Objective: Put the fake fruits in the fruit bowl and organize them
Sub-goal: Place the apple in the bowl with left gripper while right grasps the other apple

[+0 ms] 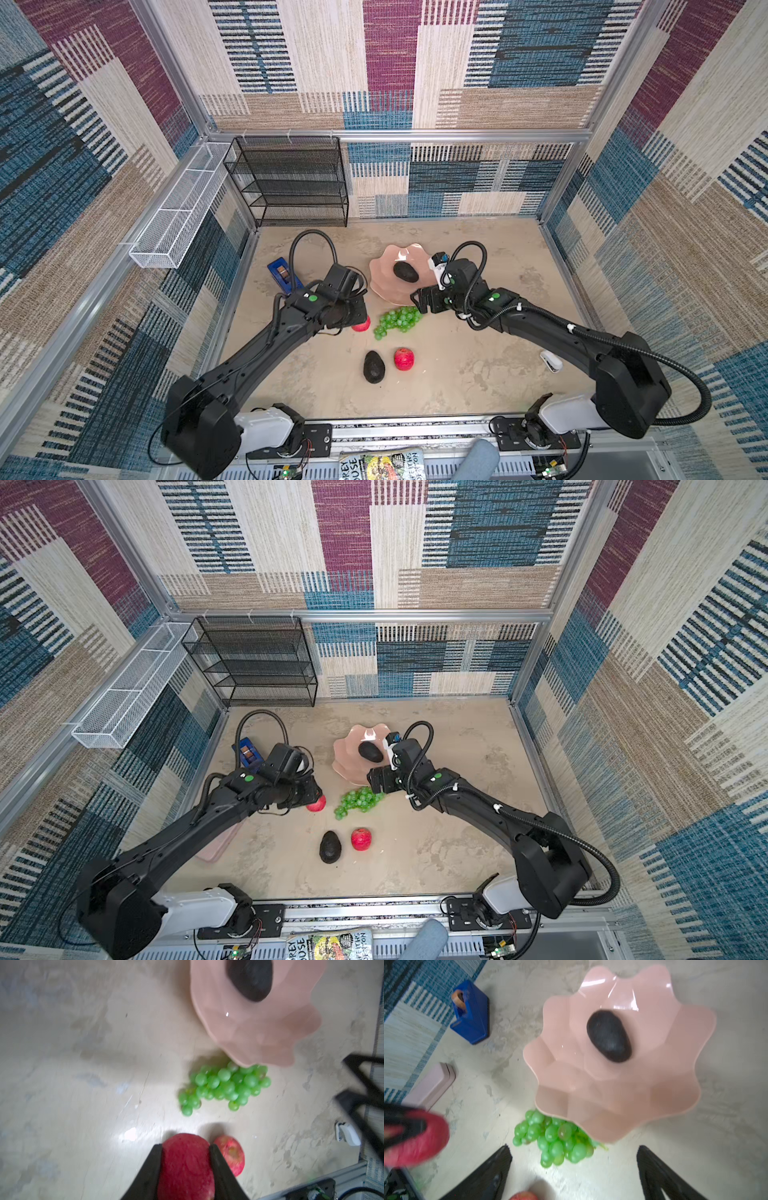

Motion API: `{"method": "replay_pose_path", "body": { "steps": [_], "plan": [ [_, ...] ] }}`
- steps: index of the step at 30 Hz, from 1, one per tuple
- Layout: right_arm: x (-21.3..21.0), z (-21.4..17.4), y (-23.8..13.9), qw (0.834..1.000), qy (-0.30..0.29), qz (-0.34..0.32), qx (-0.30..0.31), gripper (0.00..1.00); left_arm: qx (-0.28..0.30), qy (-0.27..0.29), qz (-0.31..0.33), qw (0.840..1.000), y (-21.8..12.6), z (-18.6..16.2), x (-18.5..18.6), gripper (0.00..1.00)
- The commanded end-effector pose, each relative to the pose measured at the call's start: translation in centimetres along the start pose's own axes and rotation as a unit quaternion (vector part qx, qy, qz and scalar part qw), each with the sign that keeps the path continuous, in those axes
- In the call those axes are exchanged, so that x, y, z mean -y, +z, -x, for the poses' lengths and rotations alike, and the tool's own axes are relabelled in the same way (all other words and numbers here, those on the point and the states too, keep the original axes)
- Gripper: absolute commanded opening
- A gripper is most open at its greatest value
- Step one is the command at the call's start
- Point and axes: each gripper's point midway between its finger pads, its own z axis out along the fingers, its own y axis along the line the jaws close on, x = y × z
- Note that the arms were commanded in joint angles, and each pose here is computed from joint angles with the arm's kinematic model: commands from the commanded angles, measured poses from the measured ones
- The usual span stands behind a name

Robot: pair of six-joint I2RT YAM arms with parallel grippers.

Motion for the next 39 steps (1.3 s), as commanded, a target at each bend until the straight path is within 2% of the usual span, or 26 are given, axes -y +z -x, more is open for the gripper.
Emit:
{"method": "replay_pose_path", "body": {
  "steps": [1,4,8,13,24,27,30,33,39],
  "plan": [
    [-0.2,-2.4,-0.8,0.999,0.031,-0.002,-0.015,0.96,0.022,0.069,-0.018,0.997,1.1,4.4,2.9,0.28],
    [-0.4,-4.3,-1.7,0.999,0.033,-0.009,-0.028,0.96,0.018,0.095,-0.029,0.995,3.3,7.4,5.3,0.28],
    [-1.3,-5.6,-3.0,0.999,0.035,0.001,-0.033,0.95,-0.009,0.103,-0.034,0.994,7.6,8.9,6.9,0.29],
    [-1.7,-6.8,-3.5,0.998,0.036,0.008,-0.044,0.95,-0.04,0.088,-0.037,0.995,11.6,9.0,7.5,0.29],
    [-4.0,-8.1,-1.3,0.996,0.002,0.037,-0.077,0.95,-0.071,0.063,-0.02,0.995,16.6,8.2,7.1,0.35],
    [-4.8,-8.5,-0.8,0.995,-0.008,0.041,-0.087,0.95,-0.077,0.062,-0.018,0.995,17.1,7.9,6.9,0.41],
    [-5.8,-9.2,-0.3,0.994,-0.013,0.051,-0.099,0.94,-0.077,0.061,-0.02,0.995,16.7,7.9,7.0,0.54],
    [-6.7,-9.8,0.2,0.992,-0.02,0.056,-0.112,0.93,-0.068,0.059,-0.028,0.996,15.7,8.4,7.4,0.66],
    [-7.9,-11.8,0.9,0.989,-0.028,0.058,-0.136,0.93,-0.025,0.072,-0.056,0.995,12.1,11.0,9.2,0.8]
  ]
}}
